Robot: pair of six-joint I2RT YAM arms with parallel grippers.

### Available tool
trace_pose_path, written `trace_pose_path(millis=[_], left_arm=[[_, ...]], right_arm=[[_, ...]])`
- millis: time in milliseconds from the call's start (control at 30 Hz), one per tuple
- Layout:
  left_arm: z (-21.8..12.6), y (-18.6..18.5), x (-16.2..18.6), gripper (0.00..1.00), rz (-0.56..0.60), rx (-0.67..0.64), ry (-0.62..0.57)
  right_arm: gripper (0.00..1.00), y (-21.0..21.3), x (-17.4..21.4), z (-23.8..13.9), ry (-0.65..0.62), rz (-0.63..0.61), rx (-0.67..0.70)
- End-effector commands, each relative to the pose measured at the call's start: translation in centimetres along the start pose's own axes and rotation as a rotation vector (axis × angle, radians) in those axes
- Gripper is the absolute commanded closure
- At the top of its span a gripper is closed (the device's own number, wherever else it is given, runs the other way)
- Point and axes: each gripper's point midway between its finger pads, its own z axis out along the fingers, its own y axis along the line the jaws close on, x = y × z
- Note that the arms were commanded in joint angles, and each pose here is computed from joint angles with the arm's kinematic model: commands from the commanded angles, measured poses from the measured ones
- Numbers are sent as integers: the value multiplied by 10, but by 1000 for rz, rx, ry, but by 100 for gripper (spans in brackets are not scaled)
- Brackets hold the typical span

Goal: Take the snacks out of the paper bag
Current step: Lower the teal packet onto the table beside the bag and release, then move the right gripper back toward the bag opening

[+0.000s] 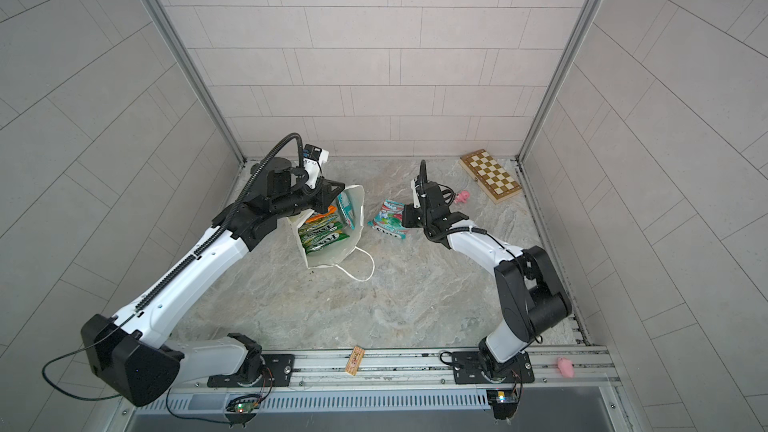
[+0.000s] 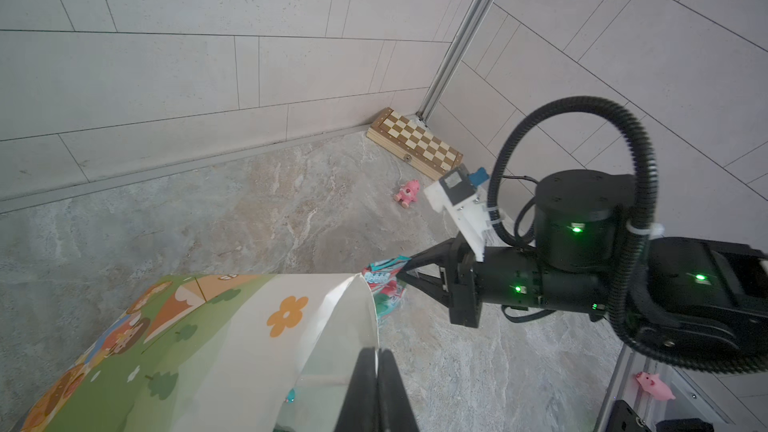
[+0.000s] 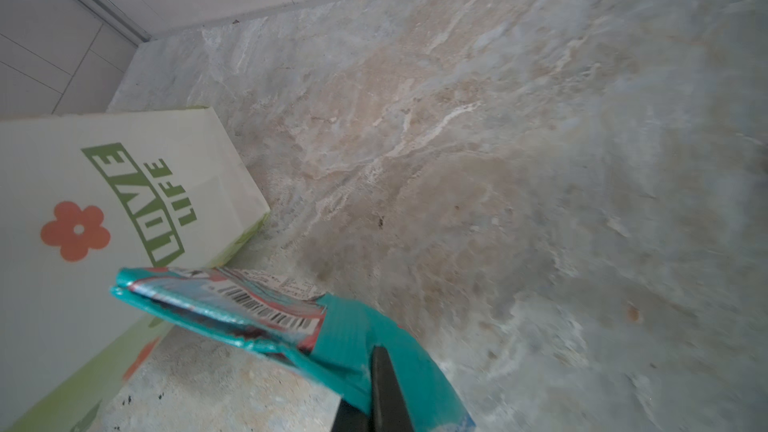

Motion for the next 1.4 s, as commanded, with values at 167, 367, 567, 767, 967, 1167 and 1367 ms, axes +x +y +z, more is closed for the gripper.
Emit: trace_pose_path(millis=[167,367,567,767,967,1167,1367], left_arm=[[2,-8,1,100,19,28,1],[2,-8,1,100,22,27,1],[3,-7,2,100,20,25,5],[4,-7,2,100,20,26,6],[4,-9,3,100,24,29,8],[3,-9,3,100,27,28,5],[3,-11,2,100,28,33,5]], right_arm=[[100,-5,-41,51,-56,160,-110],[100,-47,-46,75,-49,273,-69],[100,-79,-41,90,-24,331,-6],[87,-100,-36,91,-17,346,67],[54,-103,-41,74,-31,314,120],[48,-86,-60,31,-105,219,105],[47,-55,-56,-17,-125,111,57]])
